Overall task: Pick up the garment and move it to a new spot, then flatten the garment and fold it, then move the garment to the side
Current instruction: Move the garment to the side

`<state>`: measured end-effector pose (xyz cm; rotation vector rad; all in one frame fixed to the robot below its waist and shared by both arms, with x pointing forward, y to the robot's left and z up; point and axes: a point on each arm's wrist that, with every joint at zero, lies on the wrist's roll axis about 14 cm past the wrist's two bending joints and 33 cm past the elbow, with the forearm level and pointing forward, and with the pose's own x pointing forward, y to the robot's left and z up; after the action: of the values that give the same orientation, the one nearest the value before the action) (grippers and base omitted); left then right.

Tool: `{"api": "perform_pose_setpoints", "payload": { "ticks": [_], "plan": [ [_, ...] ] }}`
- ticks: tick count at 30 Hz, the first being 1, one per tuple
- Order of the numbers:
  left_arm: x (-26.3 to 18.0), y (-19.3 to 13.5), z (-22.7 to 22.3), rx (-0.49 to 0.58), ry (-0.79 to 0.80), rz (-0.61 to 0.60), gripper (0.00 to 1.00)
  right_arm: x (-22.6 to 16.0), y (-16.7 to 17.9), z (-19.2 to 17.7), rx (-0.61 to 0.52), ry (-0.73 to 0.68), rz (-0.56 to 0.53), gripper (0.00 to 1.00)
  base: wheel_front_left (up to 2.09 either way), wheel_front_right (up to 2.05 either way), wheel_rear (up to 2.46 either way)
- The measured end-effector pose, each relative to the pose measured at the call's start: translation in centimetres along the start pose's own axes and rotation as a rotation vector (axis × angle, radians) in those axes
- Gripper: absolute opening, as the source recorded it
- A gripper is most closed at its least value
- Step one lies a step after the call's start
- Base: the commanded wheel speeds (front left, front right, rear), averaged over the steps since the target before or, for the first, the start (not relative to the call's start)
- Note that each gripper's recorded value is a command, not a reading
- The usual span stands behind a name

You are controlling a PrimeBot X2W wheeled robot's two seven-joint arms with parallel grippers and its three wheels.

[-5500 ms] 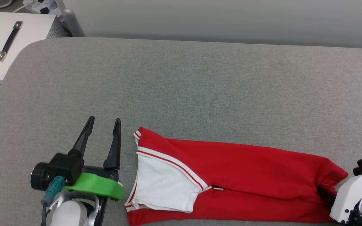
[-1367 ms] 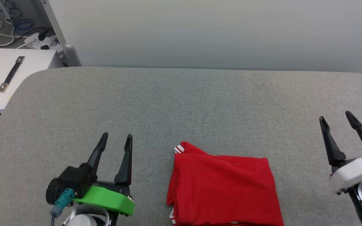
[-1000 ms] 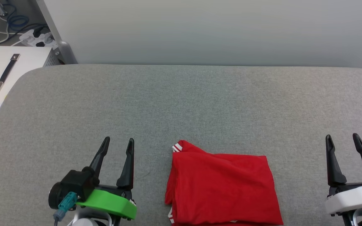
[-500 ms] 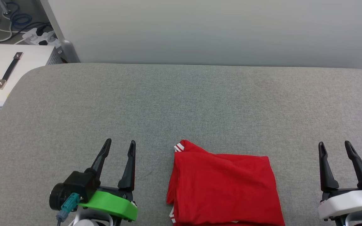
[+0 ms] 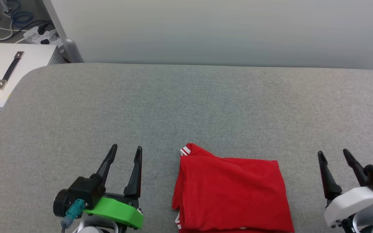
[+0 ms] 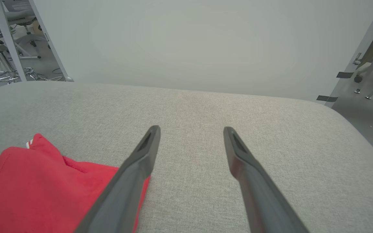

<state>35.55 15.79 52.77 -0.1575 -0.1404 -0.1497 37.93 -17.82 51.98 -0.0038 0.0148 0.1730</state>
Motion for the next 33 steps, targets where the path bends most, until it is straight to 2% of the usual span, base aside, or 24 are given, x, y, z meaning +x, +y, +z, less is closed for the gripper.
{"api": "perform_pose_setpoints", "payload": {
  "ticks": [6, 13, 17, 23, 33],
  "plan": [
    [0.0, 0.0, -0.7, -0.003, 0.022, 0.002, 1.00, -0.3, 3.0, -4.4, 0.059, 0.387, 0.147, 1.00, 0.00, 0.00, 0.00],
    [0.3, 0.2, -1.7, -0.006, 0.050, 0.007, 1.00, -1.6, 5.0, -7.9, 0.115, 0.749, 0.234, 1.00, 0.00, 0.00, 0.00],
    [0.8, 0.6, -1.8, -0.002, 0.053, 0.015, 1.00, -1.3, 5.9, -9.1, 0.114, 0.848, 0.262, 1.00, 0.00, 0.00, 0.00],
    [0.9, 1.6, -2.0, 0.006, 0.061, 0.044, 1.00, -0.2, 6.8, -11.0, 0.103, 0.928, 0.274, 1.00, 0.00, 0.00, 0.00],
    [0.5, 2.9, -2.9, 0.012, 0.095, 0.087, 1.00, -0.5, 8.9, -14.6, 0.091, 1.051, 0.326, 1.00, 0.00, 0.00, 0.00]
  ]
}}
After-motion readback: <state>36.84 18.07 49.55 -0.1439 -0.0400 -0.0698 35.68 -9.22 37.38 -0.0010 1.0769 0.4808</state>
